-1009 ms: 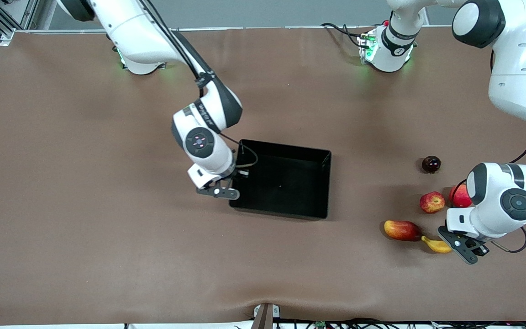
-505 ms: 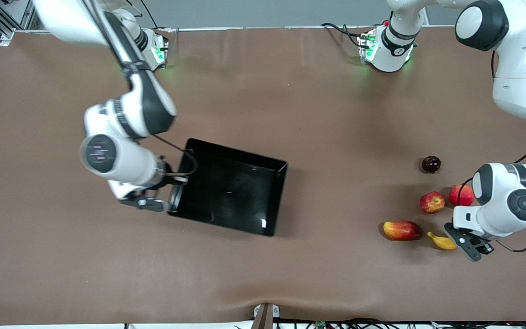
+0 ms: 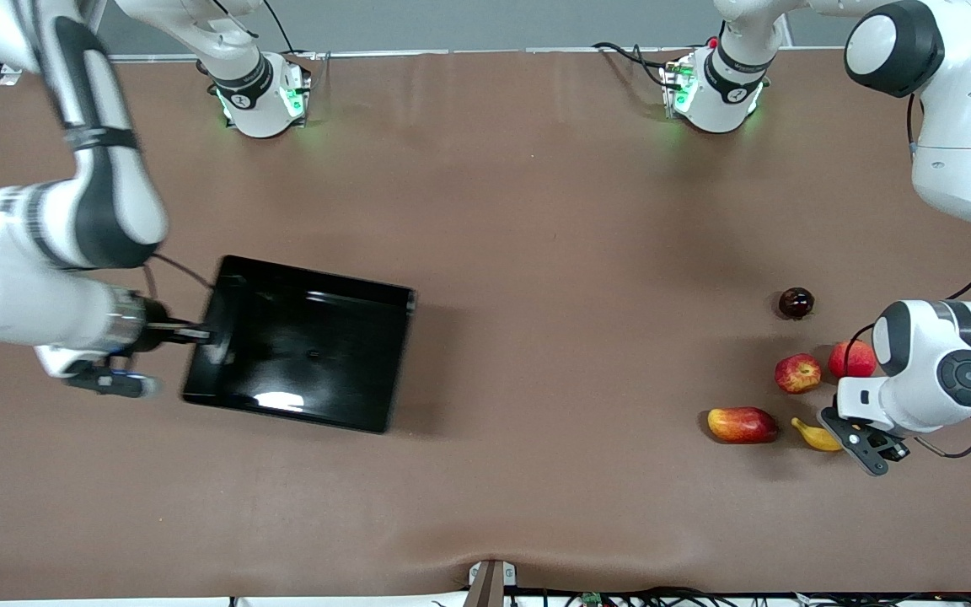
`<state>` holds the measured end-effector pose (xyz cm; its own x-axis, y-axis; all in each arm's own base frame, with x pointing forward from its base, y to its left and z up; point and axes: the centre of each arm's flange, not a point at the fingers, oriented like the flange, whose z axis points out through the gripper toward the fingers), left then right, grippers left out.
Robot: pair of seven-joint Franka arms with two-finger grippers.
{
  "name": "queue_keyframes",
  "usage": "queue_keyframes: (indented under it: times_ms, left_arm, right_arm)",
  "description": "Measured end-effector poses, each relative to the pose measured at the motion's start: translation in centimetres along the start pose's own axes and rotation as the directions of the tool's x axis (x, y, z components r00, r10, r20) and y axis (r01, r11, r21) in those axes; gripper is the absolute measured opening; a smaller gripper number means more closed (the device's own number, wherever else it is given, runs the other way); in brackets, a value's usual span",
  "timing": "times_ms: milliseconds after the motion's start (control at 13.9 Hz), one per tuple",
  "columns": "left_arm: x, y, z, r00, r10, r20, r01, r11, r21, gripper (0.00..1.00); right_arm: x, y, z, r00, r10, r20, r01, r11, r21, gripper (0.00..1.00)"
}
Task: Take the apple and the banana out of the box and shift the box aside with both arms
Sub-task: 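Place the banana by the mango while the right gripper grasps the tray, then slide the black tray away with the right gripper and release it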
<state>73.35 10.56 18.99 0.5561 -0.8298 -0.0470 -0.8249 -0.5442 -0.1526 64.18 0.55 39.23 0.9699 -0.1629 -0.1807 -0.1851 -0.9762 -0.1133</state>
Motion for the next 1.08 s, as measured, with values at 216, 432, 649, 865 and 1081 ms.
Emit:
queue_keyframes:
  times_ms: [216, 432, 649, 865, 1081]
  left_arm:
    - [0.3, -0.3, -0.9, 0.992, -0.106, -0.075, 0.102, 0.994, -0.045, 0.73]
    - [1.1, -1.1, -4.7, 0.966, -0.227, -0.121, 0.223, 0.974, -0.044, 1.0]
    - [2.5, -0.9, -10.0, 0.924, -0.363, -0.119, 0.358, 0.932, -0.065, 1.0]
    - [3.7, 0.0, -15.4, 0.861, -0.501, -0.084, 0.495, 0.865, -0.086, 1.0]
    - [4.9, 1.5, -20.7, 0.755, -0.654, -0.046, 0.648, 0.755, -0.102, 1.0]
  right_arm:
    - [0.7, 8.8, -0.3, 1.0, -0.027, -0.001, 0.027, 1.0, -0.006, 0.06]
    - [0.9, 17.5, 0.2, 0.997, -0.079, -0.02, 0.079, 0.997, 0.003, 0.06]
    - [1.1, 24.5, 3.0, 0.995, -0.099, -0.025, 0.099, 0.995, 0.017, 0.06]
    - [1.6, 27.8, 7.0, 0.995, -0.104, -0.011, 0.104, 0.994, 0.027, 0.06]
    - [2.0, 28.6, 9.5, 0.995, -0.096, 0.006, 0.095, 0.995, 0.035, 0.08]
